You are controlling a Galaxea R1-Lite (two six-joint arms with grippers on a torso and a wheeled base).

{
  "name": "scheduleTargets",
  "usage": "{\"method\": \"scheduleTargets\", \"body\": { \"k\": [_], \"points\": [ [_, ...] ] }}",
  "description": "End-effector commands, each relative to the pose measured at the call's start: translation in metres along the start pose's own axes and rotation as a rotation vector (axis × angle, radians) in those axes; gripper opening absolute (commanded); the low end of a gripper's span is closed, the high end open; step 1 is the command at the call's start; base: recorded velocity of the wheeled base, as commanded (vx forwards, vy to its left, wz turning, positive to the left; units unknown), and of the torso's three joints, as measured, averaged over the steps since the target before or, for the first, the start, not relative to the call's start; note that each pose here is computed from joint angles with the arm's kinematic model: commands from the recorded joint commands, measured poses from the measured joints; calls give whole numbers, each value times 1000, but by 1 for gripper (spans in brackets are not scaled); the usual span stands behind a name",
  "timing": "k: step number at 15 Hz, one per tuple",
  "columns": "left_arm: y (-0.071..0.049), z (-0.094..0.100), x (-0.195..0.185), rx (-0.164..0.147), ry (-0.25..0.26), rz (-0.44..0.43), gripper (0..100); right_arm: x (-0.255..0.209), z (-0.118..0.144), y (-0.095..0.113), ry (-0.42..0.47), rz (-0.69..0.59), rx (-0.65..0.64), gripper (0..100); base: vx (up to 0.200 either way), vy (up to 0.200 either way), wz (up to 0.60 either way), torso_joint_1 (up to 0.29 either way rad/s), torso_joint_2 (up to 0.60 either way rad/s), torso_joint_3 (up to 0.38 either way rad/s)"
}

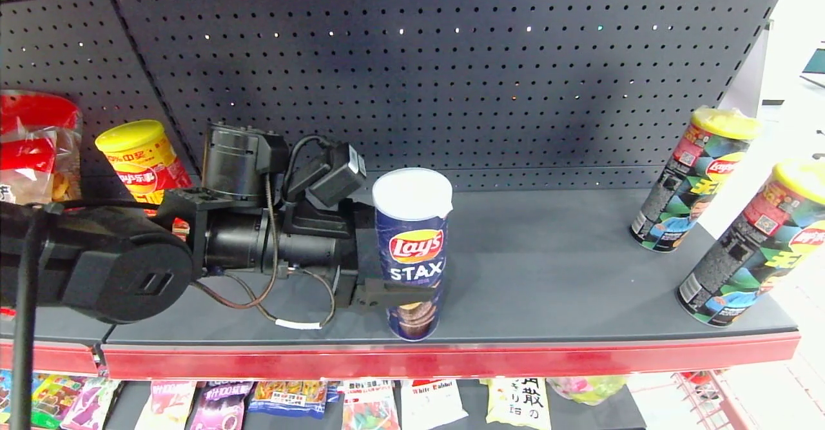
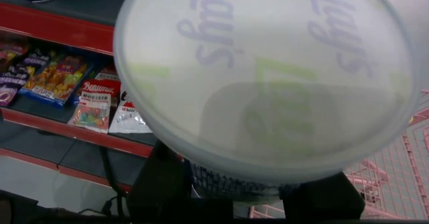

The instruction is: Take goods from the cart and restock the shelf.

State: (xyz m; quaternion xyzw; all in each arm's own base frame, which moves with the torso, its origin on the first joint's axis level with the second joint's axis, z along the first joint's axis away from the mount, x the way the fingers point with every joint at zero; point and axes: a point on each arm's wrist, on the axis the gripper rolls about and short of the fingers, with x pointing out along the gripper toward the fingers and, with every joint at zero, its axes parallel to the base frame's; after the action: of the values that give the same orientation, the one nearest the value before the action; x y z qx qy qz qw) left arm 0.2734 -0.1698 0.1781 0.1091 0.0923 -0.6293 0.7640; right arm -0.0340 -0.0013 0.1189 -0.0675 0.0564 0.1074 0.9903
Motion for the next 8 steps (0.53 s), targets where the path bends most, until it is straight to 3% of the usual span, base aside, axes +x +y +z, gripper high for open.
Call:
{"method": "scheduleTargets", "body": {
  "k": [1, 3, 6, 8],
  "points": [
    [-3, -4, -3, -8, 8, 3, 100, 2, 7, -1, 8, 7, 0, 0, 0, 0, 0, 0, 0, 0],
    [-9, -10, -14, -16, 12, 24, 100, 6, 32, -4, 23, 57, 2, 0, 0, 0, 0, 0, 0, 0],
    [-20, -21, -44, -33, 26, 116, 100, 34, 98, -13, 61, 203, -13, 0, 0, 0, 0, 0, 0, 0],
    [-33, -26, -64, -47, 35, 172, 100, 66, 130, -16, 100, 352, -26, 0, 0, 0, 0, 0, 0, 0]
  ]
}}
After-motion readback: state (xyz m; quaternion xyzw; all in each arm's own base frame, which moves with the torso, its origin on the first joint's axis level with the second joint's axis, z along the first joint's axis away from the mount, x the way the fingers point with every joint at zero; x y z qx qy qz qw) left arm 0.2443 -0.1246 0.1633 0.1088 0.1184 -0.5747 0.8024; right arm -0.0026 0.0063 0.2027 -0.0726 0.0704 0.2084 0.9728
